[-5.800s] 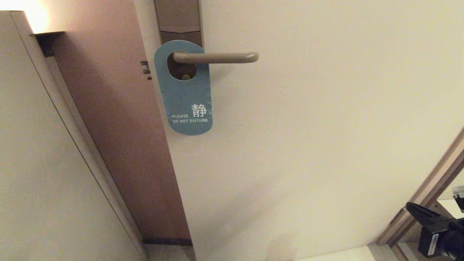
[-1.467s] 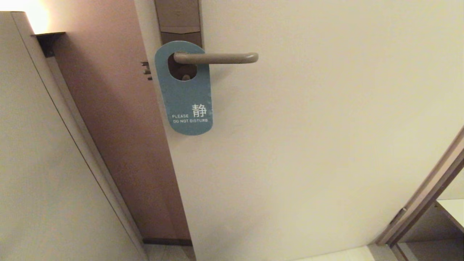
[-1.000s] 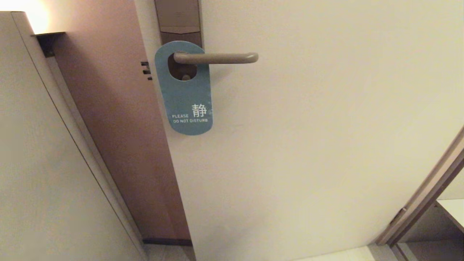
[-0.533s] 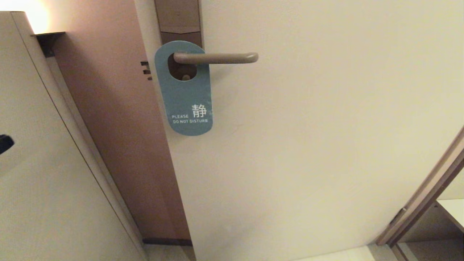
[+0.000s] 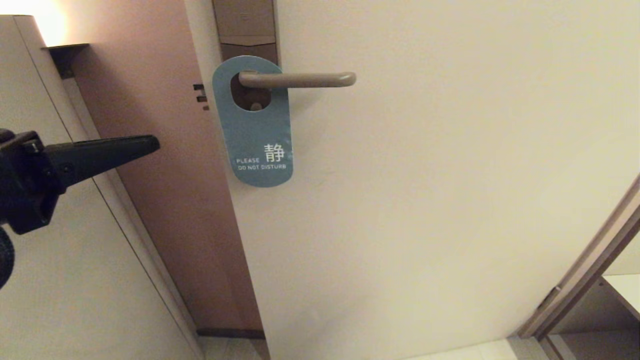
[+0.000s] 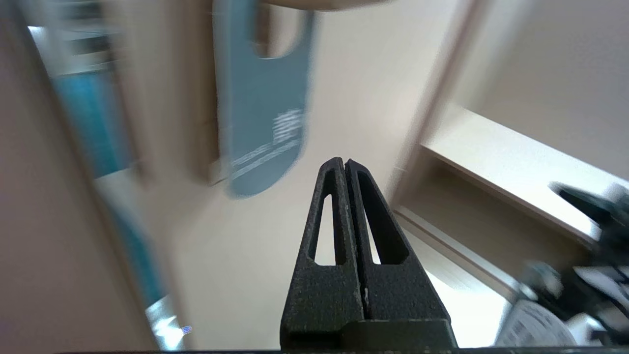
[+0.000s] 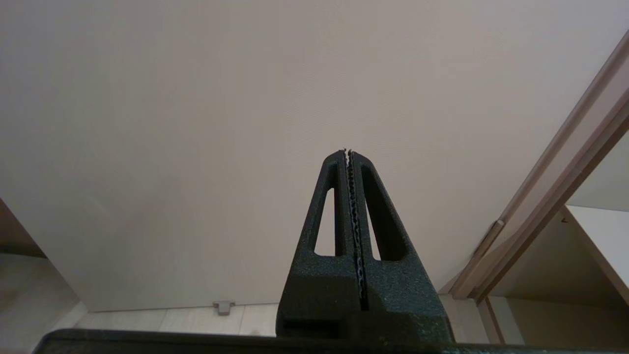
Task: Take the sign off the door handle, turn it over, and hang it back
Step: Take down the sign
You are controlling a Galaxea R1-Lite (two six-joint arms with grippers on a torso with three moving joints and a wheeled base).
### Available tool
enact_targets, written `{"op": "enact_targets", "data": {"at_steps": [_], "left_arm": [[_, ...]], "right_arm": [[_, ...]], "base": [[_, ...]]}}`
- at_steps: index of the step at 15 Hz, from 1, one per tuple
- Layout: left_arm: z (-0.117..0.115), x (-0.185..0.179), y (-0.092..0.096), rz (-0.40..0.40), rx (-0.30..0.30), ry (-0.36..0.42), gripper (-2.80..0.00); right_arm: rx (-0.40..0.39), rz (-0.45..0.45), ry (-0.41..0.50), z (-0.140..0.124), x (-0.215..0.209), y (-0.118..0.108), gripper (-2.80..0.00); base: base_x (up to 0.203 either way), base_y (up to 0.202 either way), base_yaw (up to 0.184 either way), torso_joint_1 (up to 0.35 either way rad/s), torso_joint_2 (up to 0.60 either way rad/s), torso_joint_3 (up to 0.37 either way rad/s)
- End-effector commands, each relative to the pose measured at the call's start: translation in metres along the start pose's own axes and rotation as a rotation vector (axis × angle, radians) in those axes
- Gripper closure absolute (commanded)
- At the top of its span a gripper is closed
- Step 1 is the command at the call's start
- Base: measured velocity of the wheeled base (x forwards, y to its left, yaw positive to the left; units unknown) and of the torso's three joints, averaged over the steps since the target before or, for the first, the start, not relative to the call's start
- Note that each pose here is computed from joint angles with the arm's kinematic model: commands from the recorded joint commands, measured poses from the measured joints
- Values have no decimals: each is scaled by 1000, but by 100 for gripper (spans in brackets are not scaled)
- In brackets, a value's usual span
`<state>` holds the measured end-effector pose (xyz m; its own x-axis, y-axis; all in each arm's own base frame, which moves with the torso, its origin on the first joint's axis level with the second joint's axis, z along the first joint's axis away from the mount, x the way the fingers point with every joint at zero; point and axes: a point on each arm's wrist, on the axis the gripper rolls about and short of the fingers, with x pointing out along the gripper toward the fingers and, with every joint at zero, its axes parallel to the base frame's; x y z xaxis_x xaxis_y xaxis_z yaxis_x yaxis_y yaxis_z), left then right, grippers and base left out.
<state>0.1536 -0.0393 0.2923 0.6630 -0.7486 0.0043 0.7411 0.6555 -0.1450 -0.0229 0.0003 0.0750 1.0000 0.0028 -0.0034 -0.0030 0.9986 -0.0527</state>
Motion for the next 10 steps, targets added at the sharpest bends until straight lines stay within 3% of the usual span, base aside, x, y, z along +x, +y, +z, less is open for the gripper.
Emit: {"op": "enact_targets", "data": {"at_steps": [1, 3, 6, 10], "left_arm": [[-12, 25, 22, -77, -44, 66, 0], [-18, 38, 42, -164, -50, 85, 0], [-20, 50, 72, -284, -12, 71, 0], [-22, 59, 85, -325, -7, 74, 0]], "right_arm": [[-1, 0, 1, 0, 0, 0, 0], [-1, 0, 1, 0, 0, 0, 0], [-1, 0, 1, 0, 0, 0, 0], [-1, 0, 1, 0, 0, 0, 0]], "base": [[0, 0, 0, 0, 0, 0], [0, 0, 0, 0, 0, 0], [0, 0, 0, 0, 0, 0], [0, 0, 0, 0, 0, 0]]}}
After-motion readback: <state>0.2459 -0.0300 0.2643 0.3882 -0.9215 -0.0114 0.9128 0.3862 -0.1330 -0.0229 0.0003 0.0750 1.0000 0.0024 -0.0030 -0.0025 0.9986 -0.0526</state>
